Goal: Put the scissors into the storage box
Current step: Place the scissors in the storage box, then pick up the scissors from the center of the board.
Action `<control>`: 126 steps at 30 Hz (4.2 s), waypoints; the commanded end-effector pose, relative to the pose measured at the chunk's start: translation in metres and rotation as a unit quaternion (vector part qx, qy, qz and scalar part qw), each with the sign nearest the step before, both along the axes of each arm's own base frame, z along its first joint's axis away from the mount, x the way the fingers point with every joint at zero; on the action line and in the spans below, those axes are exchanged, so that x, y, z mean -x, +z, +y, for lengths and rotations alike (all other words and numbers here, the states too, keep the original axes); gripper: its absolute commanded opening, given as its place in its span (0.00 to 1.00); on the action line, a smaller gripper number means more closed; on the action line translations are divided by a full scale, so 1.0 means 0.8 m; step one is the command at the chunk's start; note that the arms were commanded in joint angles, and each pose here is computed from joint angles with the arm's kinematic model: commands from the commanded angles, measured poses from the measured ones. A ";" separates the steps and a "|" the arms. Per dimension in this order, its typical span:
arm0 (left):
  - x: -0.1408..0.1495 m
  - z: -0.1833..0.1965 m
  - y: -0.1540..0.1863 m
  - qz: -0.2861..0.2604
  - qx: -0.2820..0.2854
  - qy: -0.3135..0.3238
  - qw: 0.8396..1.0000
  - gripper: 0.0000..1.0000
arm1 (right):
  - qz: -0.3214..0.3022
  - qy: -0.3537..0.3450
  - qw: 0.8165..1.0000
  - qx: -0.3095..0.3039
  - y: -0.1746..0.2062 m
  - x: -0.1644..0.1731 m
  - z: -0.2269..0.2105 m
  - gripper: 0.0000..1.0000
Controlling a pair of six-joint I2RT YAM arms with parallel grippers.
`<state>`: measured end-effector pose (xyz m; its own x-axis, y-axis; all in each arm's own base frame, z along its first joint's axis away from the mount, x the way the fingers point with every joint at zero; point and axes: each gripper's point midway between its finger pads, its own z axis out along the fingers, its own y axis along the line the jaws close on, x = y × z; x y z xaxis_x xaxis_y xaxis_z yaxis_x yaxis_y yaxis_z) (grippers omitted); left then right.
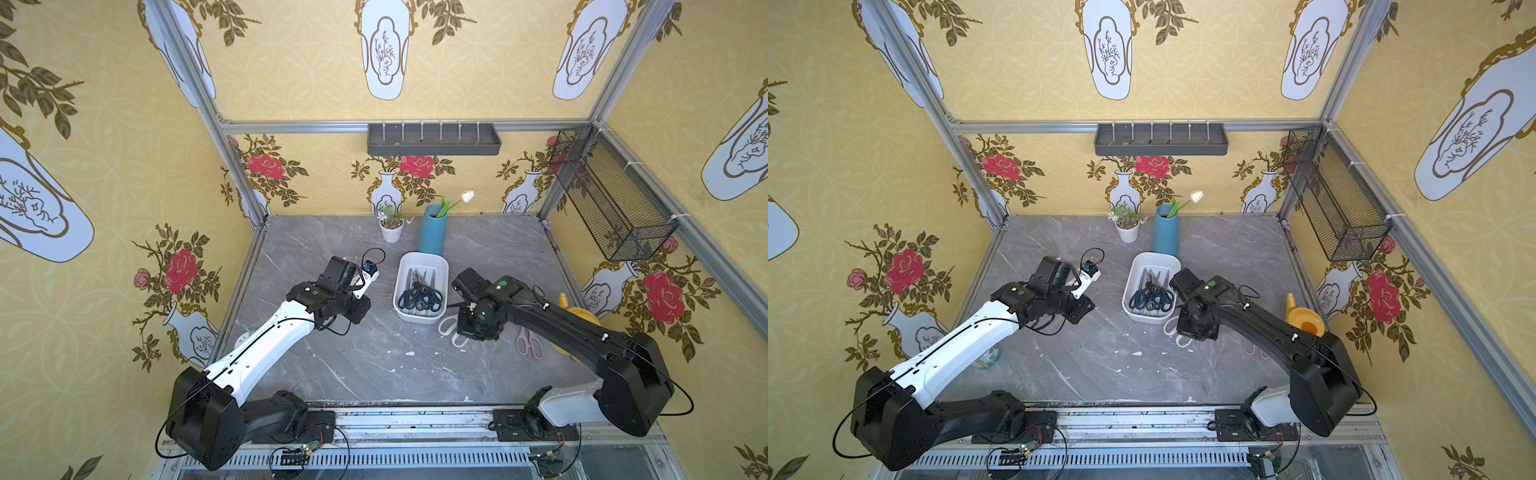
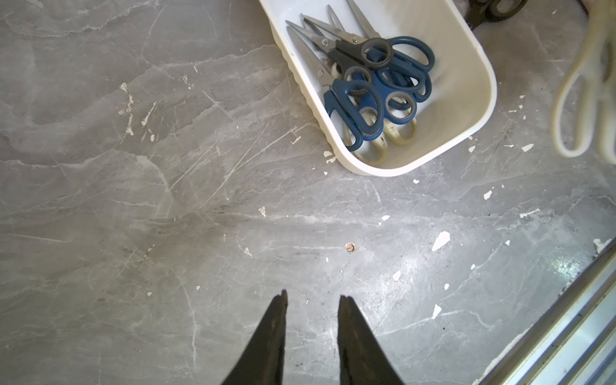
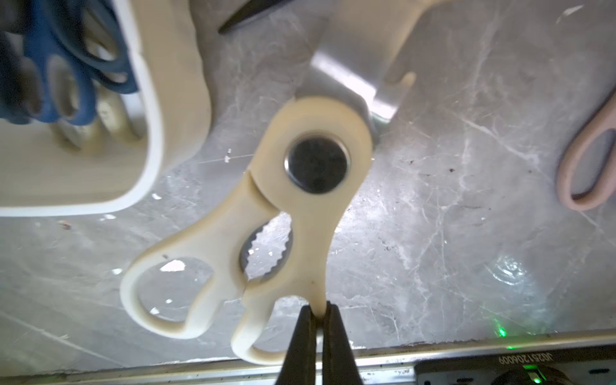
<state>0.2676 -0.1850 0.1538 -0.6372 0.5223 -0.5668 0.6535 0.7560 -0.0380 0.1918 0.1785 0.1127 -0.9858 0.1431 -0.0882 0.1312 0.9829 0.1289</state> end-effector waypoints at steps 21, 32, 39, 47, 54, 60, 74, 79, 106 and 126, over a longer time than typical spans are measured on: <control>0.013 0.025 0.016 -0.034 0.016 0.015 0.999 0.33 | -0.016 0.220 0.971 0.093 -0.065 -0.177 0.117 0.08; 0.006 0.028 0.014 -0.035 0.017 0.028 0.999 0.53 | -0.090 0.122 0.988 0.009 0.028 -0.188 0.115 0.52; 0.000 0.020 0.011 -0.022 0.028 0.030 0.999 0.56 | -0.087 -0.152 0.984 -0.040 0.038 -0.177 -0.069 0.56; -0.019 0.012 0.015 -0.025 0.024 0.027 0.999 0.56 | -0.087 -0.149 0.983 -0.069 -0.010 -0.242 -0.137 0.51; -0.025 0.011 0.010 -0.020 0.019 0.033 0.999 0.56 | -0.047 -0.075 0.996 0.015 -0.074 -0.293 -0.141 0.49; -0.026 0.013 0.007 -0.018 0.015 0.038 0.999 0.56 | -0.007 -0.045 0.999 -0.017 -0.122 -0.304 -0.114 0.44; -0.025 0.013 0.008 -0.021 0.017 0.037 0.999 0.56 | 0.070 -0.073 0.995 0.012 -0.128 -0.179 -0.099 0.36; -0.020 0.013 0.009 -0.019 0.021 0.033 0.999 0.56 | 0.090 -0.071 0.993 0.012 -0.119 -0.138 -0.082 0.39; -0.007 0.016 0.008 -0.017 0.028 0.029 0.999 0.56 | 0.083 -0.062 0.994 0.030 -0.110 -0.053 -0.059 0.41; -0.008 0.020 0.004 -0.021 0.020 0.035 0.999 0.56 | 0.120 -0.026 0.990 0.065 -0.146 -0.019 -0.041 0.07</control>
<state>0.2728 -0.1693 0.1581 -0.6471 0.4554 -0.6115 0.6036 0.7959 -0.0461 0.2166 0.1474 0.0025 -0.9776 0.1879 0.0950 0.1878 0.9821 -0.0100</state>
